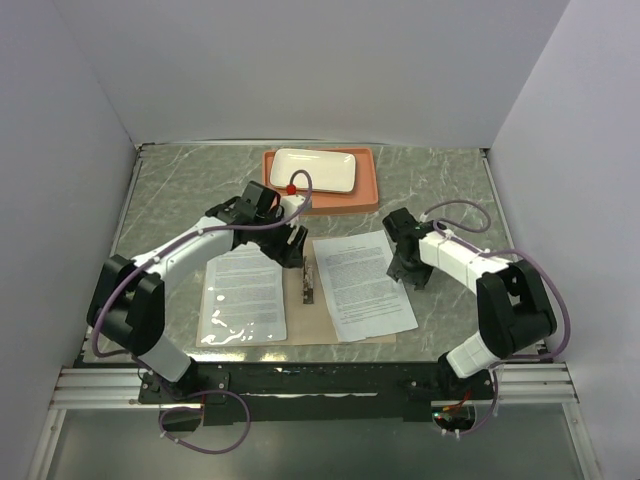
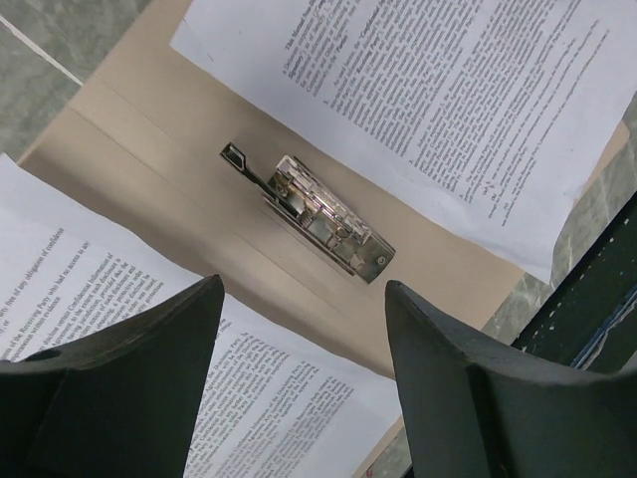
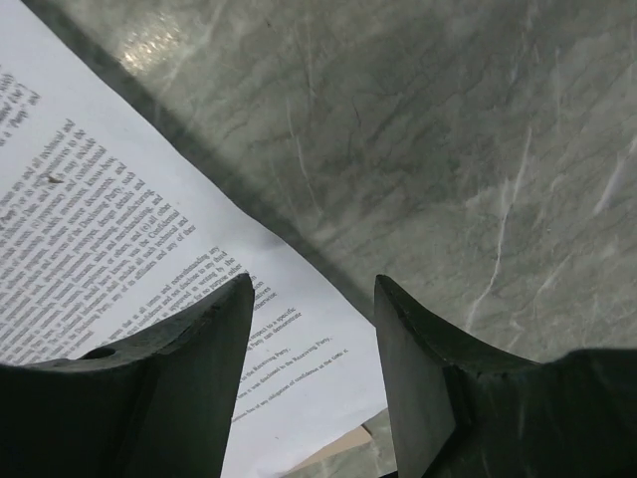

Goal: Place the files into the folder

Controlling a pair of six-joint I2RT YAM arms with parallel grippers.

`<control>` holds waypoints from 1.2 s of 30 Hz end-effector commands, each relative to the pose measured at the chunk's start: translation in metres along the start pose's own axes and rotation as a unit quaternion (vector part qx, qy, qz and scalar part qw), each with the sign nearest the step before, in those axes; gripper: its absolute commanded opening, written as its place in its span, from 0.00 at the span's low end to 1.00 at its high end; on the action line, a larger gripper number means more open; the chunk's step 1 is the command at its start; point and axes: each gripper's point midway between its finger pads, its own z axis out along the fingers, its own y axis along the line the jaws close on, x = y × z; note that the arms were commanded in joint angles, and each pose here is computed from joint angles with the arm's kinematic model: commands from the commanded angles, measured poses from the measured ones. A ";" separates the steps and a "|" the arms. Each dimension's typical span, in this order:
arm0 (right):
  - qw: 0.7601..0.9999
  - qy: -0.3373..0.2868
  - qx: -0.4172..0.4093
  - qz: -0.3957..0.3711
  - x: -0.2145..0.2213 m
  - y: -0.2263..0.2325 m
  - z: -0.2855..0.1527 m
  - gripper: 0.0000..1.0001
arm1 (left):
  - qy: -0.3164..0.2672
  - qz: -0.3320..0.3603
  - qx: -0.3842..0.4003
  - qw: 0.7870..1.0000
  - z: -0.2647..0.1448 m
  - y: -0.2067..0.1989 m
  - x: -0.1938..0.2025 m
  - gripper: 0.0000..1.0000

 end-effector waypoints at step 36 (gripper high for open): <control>0.992 0.060 -0.104 0.034 0.062 0.018 -0.004 0.57 | 0.059 0.027 -0.012 0.998 0.044 0.003 0.056 0.69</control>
